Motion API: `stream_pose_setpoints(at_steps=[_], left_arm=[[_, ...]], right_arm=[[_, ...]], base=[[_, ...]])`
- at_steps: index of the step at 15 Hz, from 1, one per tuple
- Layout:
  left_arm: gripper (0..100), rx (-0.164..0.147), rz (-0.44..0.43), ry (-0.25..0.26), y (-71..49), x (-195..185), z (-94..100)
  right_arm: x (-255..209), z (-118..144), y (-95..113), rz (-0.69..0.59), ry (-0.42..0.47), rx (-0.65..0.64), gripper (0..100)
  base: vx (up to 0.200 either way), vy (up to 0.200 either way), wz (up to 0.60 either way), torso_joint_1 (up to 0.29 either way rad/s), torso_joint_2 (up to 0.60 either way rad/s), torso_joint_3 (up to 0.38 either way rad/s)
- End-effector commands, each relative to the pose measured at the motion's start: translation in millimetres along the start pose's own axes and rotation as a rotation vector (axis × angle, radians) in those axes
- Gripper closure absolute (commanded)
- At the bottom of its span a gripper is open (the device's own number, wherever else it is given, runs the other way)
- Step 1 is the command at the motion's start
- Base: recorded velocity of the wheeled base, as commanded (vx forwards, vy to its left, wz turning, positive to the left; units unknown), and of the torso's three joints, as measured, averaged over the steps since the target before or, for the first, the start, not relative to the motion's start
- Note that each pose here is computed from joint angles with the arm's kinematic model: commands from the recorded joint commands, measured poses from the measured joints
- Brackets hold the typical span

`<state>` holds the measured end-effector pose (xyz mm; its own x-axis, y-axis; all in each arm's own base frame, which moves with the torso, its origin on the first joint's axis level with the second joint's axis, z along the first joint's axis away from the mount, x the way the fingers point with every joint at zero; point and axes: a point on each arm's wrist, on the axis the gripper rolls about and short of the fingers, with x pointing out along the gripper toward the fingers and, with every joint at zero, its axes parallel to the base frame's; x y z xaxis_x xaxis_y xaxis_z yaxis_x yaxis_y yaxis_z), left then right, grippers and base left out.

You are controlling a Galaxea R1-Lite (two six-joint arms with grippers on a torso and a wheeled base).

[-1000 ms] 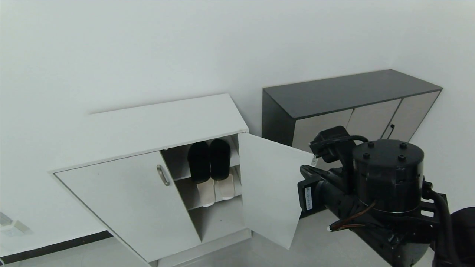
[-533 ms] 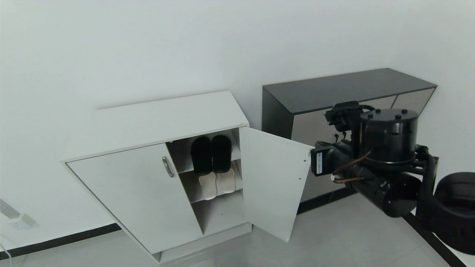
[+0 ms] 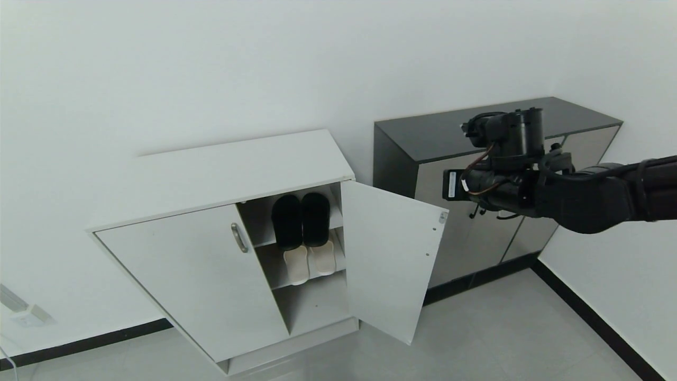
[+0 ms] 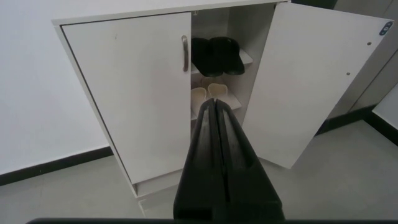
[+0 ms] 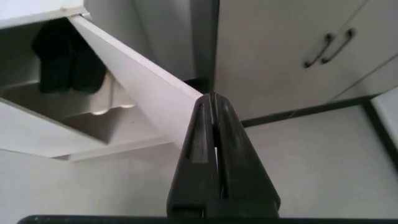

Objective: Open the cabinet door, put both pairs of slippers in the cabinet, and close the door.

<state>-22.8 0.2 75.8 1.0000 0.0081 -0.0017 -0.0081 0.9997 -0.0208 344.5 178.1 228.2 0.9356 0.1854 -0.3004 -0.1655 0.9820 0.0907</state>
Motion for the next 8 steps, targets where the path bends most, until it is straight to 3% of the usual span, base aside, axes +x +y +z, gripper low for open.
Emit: stream_pose_setpoints(at_steps=[1, 8], left_arm=[[100, -0.001, 0.0, 0.001, 0.0, 0.1, 0.0], [100, -0.001, 0.003, 0.001, 0.0, 0.1, 0.0]], right_arm=[[34.6, -9.5, -5.9, -0.004, 0.045, 0.027, 100], [75.8, -31.2, -12.4, -0.028, 0.089, 0.027, 100]], base=[[0.0, 0.0, 0.0, 0.0, 0.0, 0.0], [0.0, 0.0, 0.0, 0.0, 0.0, 0.0]])
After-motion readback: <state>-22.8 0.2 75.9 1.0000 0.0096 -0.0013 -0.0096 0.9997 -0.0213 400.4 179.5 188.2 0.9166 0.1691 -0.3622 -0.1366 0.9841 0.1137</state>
